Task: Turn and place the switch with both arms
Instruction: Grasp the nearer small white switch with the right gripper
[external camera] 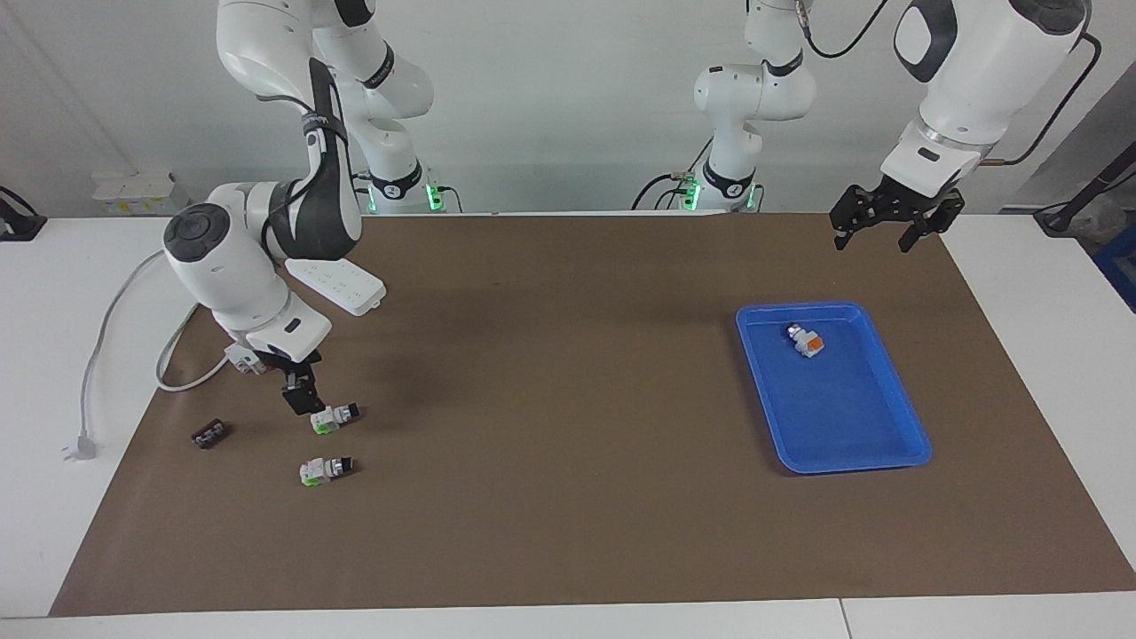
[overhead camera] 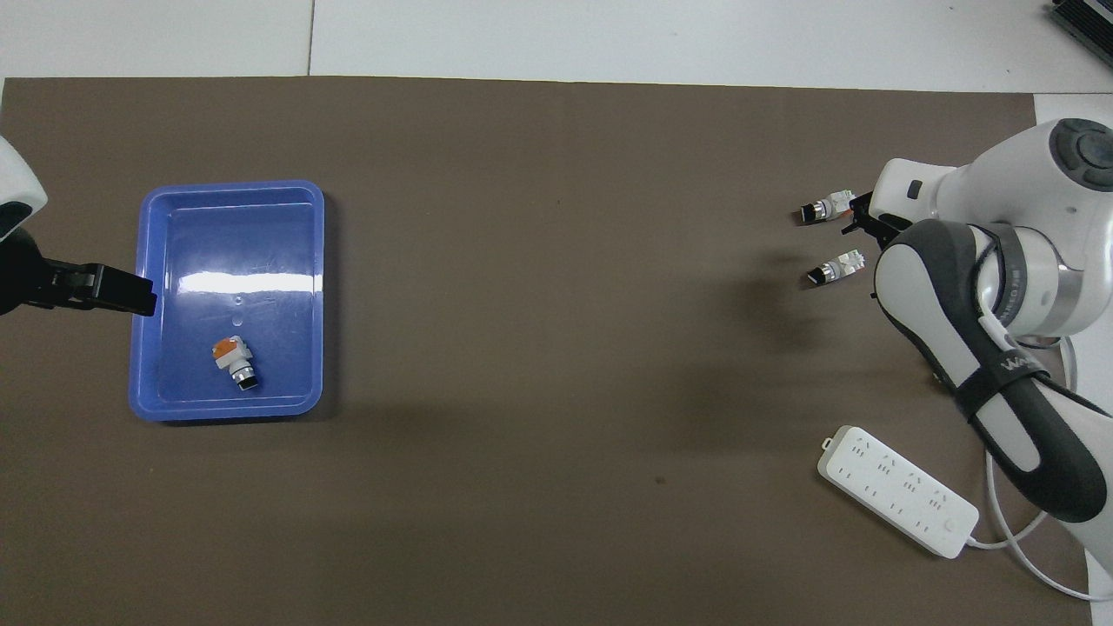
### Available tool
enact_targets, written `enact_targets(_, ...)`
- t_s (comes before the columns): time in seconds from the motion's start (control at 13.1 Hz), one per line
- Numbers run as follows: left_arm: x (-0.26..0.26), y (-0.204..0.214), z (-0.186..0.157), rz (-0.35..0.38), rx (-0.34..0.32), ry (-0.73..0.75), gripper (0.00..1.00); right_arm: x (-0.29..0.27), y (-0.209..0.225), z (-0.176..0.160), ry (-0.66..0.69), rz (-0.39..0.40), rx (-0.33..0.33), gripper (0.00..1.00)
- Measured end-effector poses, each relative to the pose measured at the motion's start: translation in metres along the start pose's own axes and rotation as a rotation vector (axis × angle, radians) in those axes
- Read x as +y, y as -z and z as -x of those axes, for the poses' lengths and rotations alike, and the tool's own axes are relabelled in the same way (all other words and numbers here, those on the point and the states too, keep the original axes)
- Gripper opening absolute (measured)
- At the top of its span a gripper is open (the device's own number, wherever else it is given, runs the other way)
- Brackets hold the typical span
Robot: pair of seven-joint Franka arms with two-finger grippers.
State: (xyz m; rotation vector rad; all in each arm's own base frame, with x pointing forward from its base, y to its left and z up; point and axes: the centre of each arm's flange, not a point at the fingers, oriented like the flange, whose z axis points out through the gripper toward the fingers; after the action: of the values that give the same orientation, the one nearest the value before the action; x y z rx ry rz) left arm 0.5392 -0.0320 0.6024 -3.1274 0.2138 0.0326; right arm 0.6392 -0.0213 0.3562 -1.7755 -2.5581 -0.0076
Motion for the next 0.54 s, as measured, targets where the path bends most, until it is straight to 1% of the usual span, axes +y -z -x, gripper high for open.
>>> enact_targets(0.23, 0.005, 0.000, 0.000, -0.001, 0.000, -0.009, 1.00, 0.003, -0.025, 0.009, 0.012, -0.001, 0.000, 1.00)
enact_targets(0.54, 0.009, -0.001, 0.000, 0.000, -0.009, -0.017, 1.00, 0.005, -0.047, 0.011, 0.011, -0.006, 0.002, 1.00)
